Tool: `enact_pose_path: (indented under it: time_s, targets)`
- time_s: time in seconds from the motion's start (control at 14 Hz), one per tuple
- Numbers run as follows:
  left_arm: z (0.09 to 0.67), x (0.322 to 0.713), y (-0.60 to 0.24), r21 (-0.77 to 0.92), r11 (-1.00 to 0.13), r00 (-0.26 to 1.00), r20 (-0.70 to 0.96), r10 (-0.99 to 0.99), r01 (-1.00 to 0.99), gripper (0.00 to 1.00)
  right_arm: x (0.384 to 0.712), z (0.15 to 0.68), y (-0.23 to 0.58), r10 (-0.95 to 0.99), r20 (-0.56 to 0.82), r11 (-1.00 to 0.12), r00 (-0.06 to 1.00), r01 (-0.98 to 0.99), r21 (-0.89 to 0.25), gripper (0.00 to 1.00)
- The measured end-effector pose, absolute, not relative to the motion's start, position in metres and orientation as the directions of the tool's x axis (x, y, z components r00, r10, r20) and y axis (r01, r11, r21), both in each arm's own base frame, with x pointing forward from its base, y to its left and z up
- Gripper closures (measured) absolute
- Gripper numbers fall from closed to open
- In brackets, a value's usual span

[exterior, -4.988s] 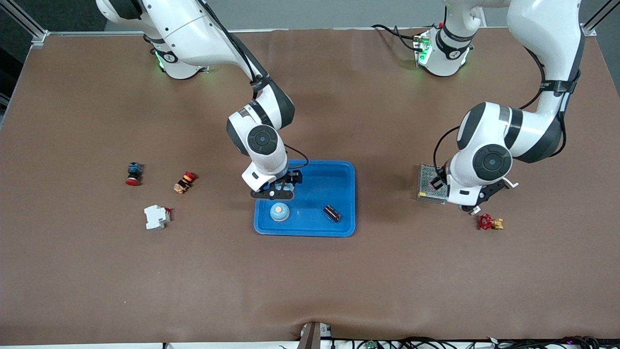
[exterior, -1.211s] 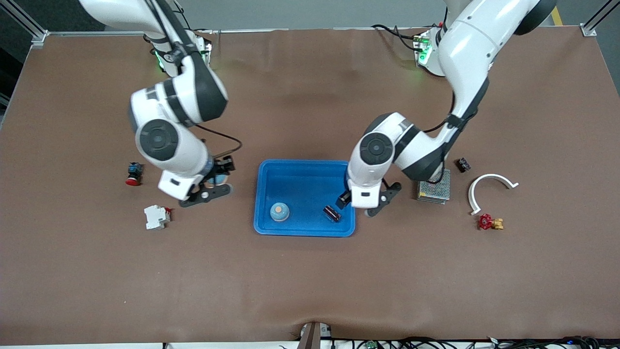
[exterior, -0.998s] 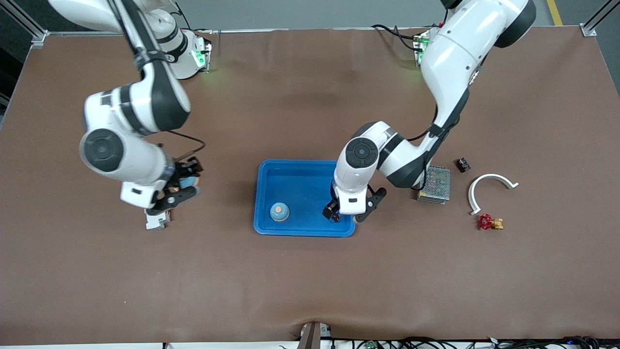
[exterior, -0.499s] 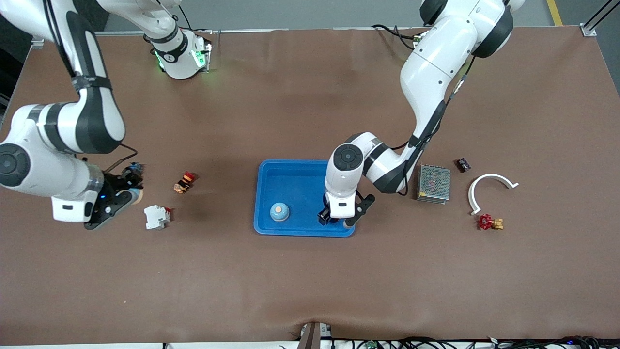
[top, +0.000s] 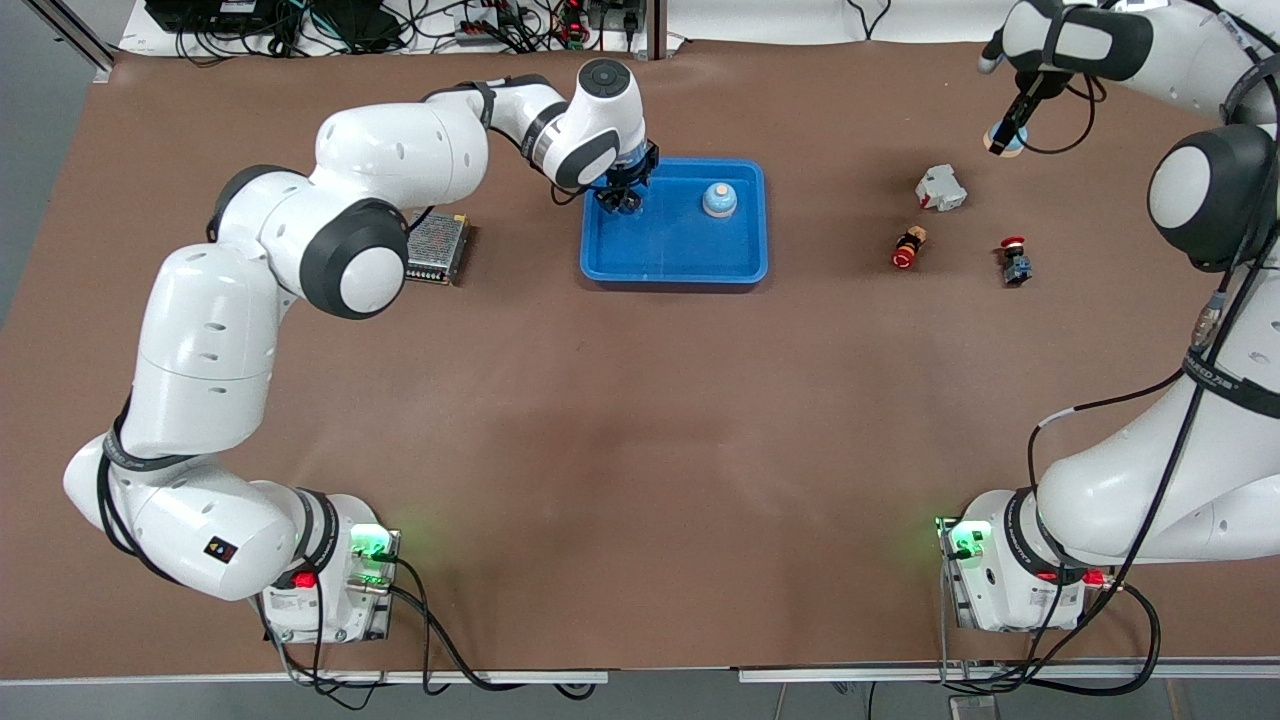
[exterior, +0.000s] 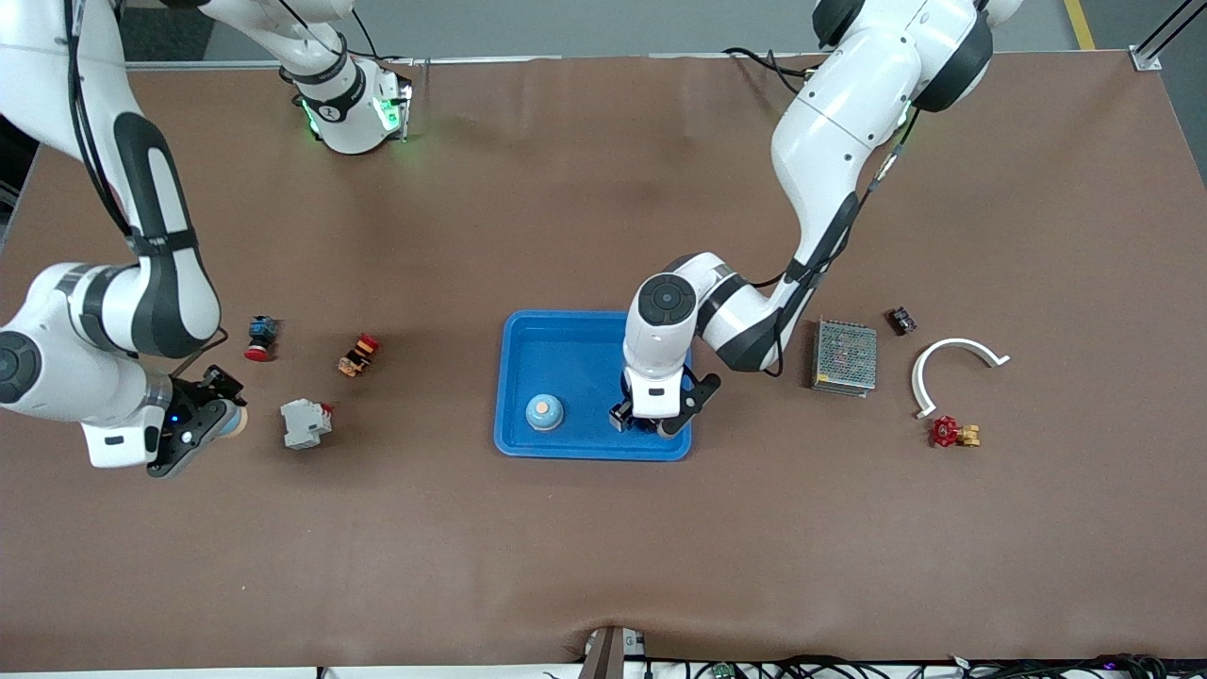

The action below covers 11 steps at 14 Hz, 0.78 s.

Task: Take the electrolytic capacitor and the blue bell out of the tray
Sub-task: 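Grasp the second capacitor with the left gripper while the right gripper carries the bell, then lower the capacitor with the left gripper while the right gripper releases the bell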

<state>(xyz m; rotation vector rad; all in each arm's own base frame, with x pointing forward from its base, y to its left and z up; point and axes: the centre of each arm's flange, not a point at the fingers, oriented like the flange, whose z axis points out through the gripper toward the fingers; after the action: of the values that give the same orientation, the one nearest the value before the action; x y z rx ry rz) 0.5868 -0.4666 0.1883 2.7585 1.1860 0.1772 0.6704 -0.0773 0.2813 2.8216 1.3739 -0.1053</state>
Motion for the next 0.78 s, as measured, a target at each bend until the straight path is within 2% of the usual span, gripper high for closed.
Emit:
enact_pose_path:
  time_s: [0.29,0.43,0.5,0.64,0.78]
  targets:
    - [0.184,0.586,-0.465,0.150,-0.685,0.685,0.057,0.726,0.713,0.33,0.673,0.238,-0.096,0.798,-0.054,-0.601,0.600,0.799,-0.008,0.32]
    - [0.184,0.586,-0.464,0.149,-0.685,0.686,0.057,0.726,0.713,0.54,0.674,0.229,-0.100,0.801,-0.053,-0.597,0.596,0.802,-0.004,0.32]
    - [0.183,0.586,-0.464,0.146,-0.686,0.686,0.058,0.726,0.713,0.54,0.674,0.227,-0.100,0.802,-0.051,-0.596,0.595,0.803,0.000,0.32]
    - [0.182,0.585,-0.463,0.124,-0.687,0.686,0.060,0.725,0.716,0.70,0.675,0.221,-0.100,0.803,-0.045,-0.594,0.594,0.804,0.011,0.32]
    - [0.185,0.585,-0.461,0.097,-0.686,0.683,0.065,0.727,0.721,0.70,0.676,0.216,-0.099,0.805,-0.042,-0.592,0.592,0.806,0.017,0.32]
